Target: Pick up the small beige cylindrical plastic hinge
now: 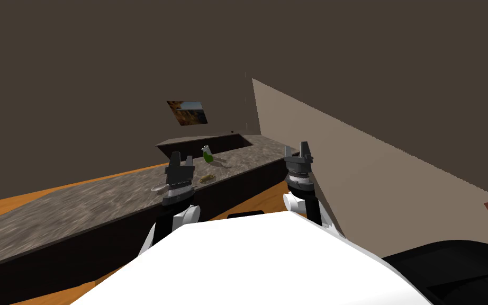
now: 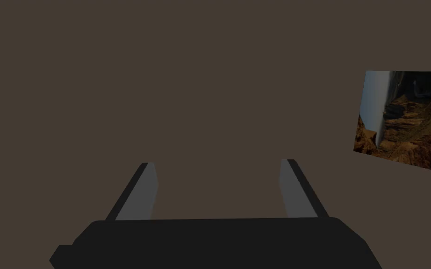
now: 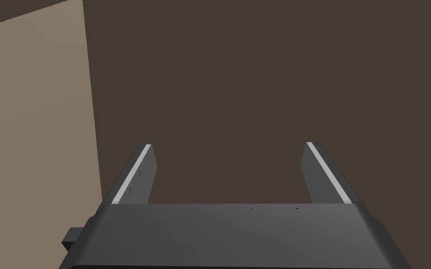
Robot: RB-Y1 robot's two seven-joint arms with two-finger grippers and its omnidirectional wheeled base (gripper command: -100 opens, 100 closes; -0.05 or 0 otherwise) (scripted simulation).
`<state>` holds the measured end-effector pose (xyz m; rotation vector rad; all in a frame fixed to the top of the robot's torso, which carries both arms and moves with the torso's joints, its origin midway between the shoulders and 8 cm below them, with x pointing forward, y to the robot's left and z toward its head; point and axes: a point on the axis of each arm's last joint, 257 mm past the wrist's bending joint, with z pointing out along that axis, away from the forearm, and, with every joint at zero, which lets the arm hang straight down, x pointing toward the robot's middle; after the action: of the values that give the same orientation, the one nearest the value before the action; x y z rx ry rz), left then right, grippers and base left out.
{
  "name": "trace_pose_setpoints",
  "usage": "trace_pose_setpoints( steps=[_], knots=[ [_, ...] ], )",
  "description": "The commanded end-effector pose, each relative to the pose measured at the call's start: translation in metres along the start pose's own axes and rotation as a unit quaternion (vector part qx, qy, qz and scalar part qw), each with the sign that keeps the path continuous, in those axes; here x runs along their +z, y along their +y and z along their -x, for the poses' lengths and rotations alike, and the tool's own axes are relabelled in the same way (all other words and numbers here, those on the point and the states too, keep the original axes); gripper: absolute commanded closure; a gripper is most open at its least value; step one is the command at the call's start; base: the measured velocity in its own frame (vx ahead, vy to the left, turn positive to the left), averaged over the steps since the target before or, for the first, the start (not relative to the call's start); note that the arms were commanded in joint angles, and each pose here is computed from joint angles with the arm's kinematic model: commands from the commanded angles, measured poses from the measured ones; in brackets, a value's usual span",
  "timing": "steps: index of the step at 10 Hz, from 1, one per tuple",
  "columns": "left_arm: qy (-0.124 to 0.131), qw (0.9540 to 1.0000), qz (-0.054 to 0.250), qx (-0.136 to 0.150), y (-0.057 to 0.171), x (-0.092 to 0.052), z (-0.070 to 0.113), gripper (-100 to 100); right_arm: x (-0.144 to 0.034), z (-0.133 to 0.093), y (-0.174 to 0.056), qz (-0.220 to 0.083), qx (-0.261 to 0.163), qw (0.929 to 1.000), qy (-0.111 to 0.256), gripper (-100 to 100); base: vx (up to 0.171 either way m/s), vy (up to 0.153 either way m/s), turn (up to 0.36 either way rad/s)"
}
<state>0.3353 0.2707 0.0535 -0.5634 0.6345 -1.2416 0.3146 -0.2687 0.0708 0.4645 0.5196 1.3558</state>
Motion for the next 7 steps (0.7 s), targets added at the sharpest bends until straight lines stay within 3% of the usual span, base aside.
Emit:
trace_pose_setpoints(
  steps=[1,7],
  knots=[
    [0.016,0.9997,0.017,0.003,0.010,0.001,-0.001,-100,0.000,0.000,0.000,0.000,0.000,1.0000,0.000,0,0.002,-0.005,-0.008],
    [0.035,0.9965,0.075,0.005,0.041,0.002,0.004,-100,0.000,0.000,0.000,0.000,0.000,1.0000,0.000,0,0.003,-0.008,0.000]
  ],
)
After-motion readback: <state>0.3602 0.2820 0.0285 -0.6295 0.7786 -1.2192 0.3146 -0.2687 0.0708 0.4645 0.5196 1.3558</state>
